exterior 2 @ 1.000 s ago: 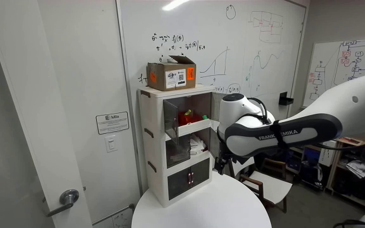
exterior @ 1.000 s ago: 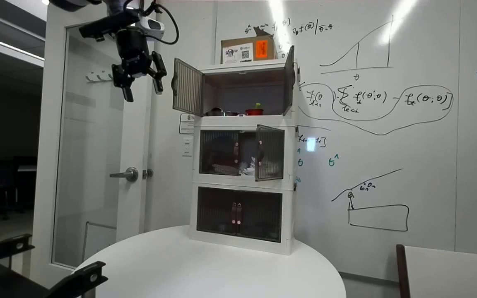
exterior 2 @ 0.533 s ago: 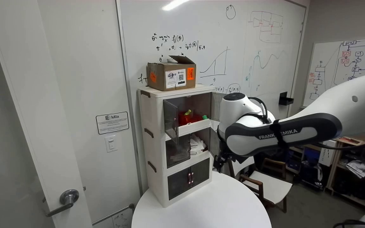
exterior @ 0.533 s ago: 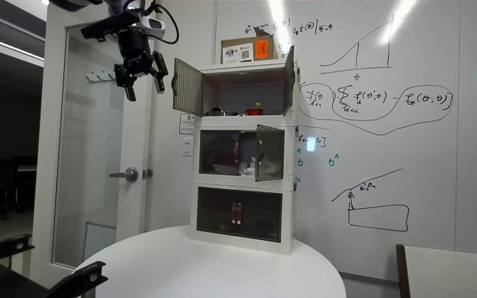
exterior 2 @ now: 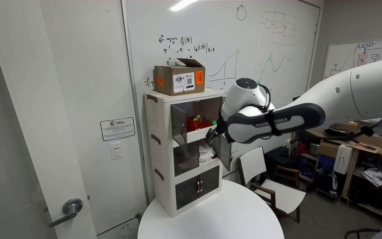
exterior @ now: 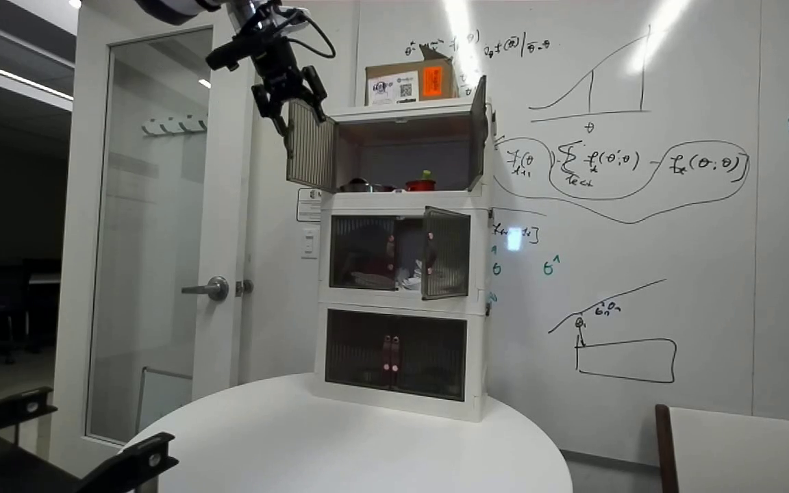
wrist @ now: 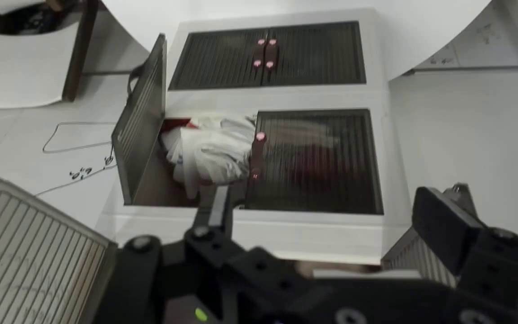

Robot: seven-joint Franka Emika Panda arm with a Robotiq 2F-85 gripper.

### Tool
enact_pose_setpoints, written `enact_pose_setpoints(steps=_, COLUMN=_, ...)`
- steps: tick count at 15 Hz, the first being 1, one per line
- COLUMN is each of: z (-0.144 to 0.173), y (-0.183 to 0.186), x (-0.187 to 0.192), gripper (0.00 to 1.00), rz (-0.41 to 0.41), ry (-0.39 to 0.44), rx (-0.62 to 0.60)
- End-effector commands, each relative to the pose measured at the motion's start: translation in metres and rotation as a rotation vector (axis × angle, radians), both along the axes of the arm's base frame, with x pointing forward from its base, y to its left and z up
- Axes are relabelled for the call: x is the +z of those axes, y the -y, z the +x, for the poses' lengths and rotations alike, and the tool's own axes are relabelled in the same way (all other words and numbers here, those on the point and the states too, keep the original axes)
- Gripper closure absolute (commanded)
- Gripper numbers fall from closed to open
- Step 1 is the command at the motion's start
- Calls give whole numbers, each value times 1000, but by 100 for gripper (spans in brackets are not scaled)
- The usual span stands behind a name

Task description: Remove the cup from the top cabinet

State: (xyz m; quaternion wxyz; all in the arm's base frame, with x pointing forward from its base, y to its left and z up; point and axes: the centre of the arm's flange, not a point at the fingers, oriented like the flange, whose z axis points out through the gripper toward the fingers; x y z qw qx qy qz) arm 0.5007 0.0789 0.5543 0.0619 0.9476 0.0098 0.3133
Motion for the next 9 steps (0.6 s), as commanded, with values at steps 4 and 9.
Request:
enact_pose_setpoints(steps=4, z=133, y=15, x=51, gripper=0, rz=-188, ry=126, rx=-71)
enact_pose_setpoints(steps=9, z=203, y=35, x=54, gripper=0, rz=-166, ry=139, rx=-165)
